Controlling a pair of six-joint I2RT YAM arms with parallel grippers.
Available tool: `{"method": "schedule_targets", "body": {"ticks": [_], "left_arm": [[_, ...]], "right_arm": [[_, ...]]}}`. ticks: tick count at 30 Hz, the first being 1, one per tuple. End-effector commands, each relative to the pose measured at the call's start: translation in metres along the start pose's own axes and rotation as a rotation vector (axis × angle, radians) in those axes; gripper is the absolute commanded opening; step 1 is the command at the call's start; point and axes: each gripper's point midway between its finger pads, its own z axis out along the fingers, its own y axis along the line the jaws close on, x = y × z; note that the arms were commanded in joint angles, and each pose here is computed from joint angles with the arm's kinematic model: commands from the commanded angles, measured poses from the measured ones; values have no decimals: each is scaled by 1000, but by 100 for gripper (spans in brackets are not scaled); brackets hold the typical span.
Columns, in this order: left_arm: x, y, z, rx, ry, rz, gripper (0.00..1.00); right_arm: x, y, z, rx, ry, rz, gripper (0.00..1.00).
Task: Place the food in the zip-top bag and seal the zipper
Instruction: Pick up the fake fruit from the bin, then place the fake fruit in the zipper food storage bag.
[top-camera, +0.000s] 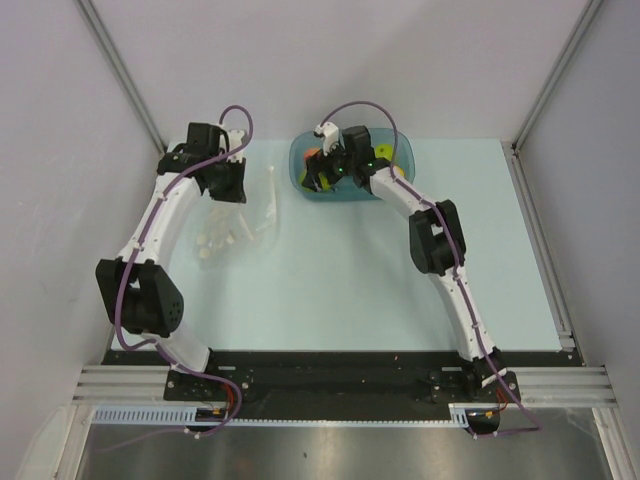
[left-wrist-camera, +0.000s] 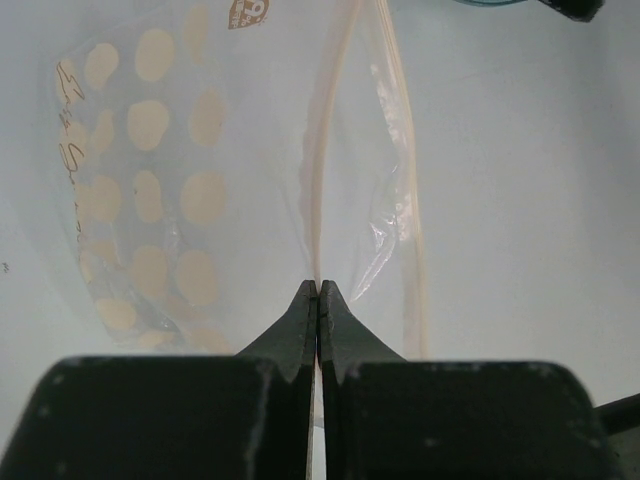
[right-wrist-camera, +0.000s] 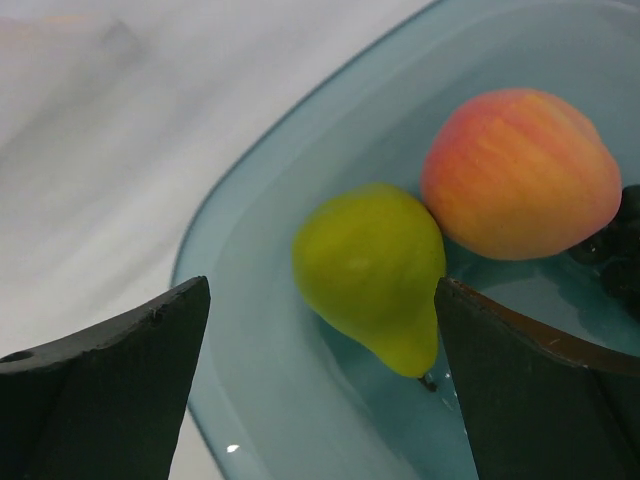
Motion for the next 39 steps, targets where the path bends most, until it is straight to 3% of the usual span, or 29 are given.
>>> {"method": "schedule_targets", "body": {"ticks": [1,10,15,16,19,25,32,39], "left_arm": [[-19,-2,-8,1,-58,0,0],[-21,-1,-7,-3,-59,1,0],[-22,-3,-4,15,-57,3,0],[-25,-5,-5,21,-61,6,0],[-31,-8,-4,40,-69,7,0],[-41,-13,-3,69,-97,4,0],[-47,-19,2,100,-104,-43,0],[-51,-30,3,157,-103,-74,0]], "right_arm": [[-5,-17,7,47,-30,-103,100],[29,-31,28,115,21,-155,97],[26,-43,27,141,7,-142,69],[25,-43,25,133,5,-131,58],[12,-45,13,122,-20,-102,39],[-36,-42,-28,104,-108,-33,23],[-118,0,-88,-31,-272,83,15],[-155,86,-123,-285,-327,242,14]]}}
